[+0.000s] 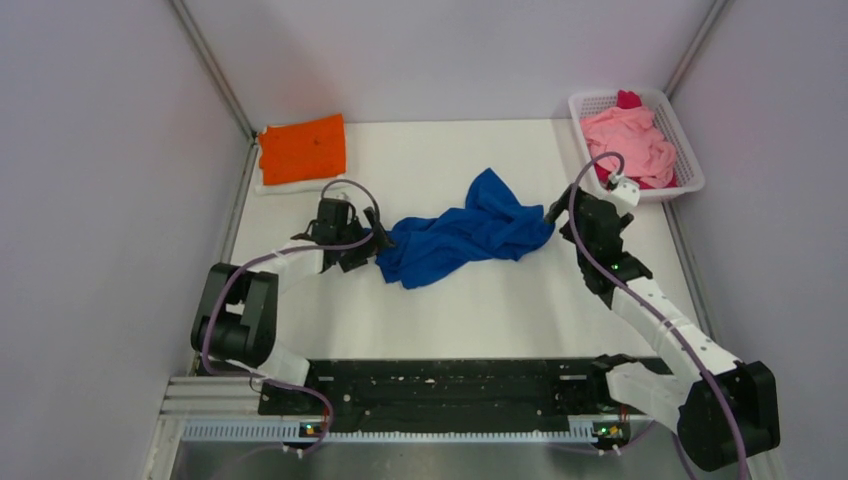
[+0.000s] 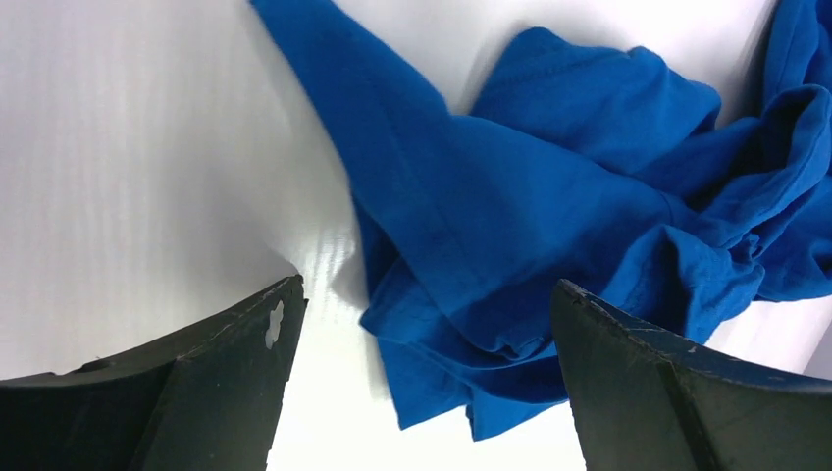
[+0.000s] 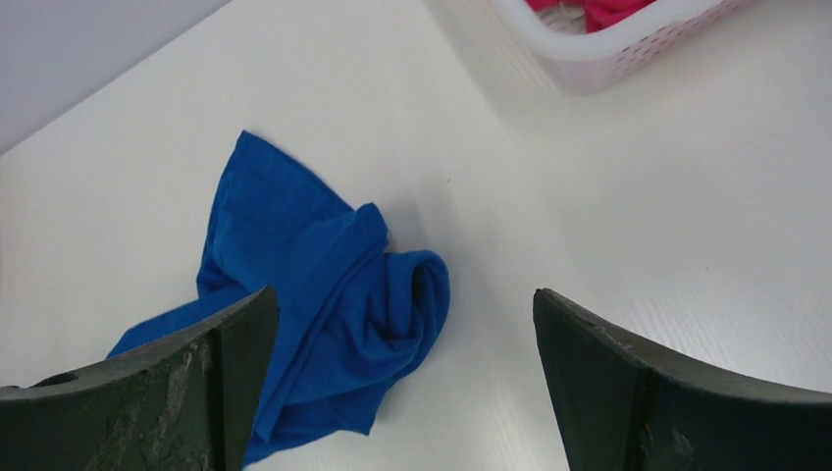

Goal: Fold and stack the t-shirts
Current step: Flatten out the tshirt

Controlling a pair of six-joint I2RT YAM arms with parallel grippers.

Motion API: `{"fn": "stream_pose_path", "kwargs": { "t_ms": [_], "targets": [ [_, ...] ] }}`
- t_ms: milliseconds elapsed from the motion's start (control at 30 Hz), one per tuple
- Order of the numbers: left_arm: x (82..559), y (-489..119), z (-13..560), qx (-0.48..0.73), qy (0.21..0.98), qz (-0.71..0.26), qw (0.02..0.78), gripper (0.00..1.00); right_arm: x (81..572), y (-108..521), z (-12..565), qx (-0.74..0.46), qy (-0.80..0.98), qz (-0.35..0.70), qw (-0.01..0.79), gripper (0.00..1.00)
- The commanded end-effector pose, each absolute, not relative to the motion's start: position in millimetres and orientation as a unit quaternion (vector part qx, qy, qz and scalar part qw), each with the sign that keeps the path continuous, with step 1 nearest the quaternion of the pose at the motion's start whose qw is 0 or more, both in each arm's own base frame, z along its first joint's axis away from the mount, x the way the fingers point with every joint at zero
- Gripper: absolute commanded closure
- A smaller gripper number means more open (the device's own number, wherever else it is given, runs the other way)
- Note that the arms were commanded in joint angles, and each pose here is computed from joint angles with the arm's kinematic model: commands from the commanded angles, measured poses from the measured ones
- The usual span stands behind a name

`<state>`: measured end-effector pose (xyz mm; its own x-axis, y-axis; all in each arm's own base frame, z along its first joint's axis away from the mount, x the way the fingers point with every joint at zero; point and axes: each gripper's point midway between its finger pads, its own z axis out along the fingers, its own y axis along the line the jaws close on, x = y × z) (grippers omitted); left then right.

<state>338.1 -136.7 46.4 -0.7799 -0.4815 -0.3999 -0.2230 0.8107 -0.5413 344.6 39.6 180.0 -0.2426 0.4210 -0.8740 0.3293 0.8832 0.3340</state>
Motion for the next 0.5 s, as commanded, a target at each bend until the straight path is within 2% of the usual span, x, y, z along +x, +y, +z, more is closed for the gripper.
{"fn": "stream_pose_path", "kwargs": {
  "t_ms": [0, 167, 267, 300, 367, 433, 467],
  "targets": [
    [356, -145, 55, -0.183, 0.908, -0.234, 0.295, 0.01, 342, 69, 185, 0.203, 0.787, 0.126, 0.568, 0.01],
    [388, -142, 47, -0.195, 0.905, -0.212, 0.312, 0.04, 341, 99, 175, 0.146, 0.804, 0.181, 0.547, 0.01],
    [404, -143, 39, -0.197, 0.909, -0.198, 0.308, 0.13, 344, 102, 162, 0.143, 0.815, 0.179, 0.532, 0.02],
    [408, -145, 38, -0.195, 0.91, -0.203, 0.305, 0.19, 346, 104, 158, 0.14, 0.818, 0.182, 0.528, 0.03],
    [412, -153, 36, -0.185, 0.91, -0.218, 0.299, 0.45, 349, 113, 151, 0.131, 0.823, 0.195, 0.517, 0.05],
    [415, -156, 38, -0.177, 0.911, -0.223, 0.299, 0.97, 353, 119, 137, 0.121, 0.836, 0.192, 0.5, 0.09],
    [417, -155, 40, -0.176, 0.911, -0.22, 0.302, 1.0, 356, 121, 133, 0.116, 0.841, 0.186, 0.495, 0.1]
  ]
}}
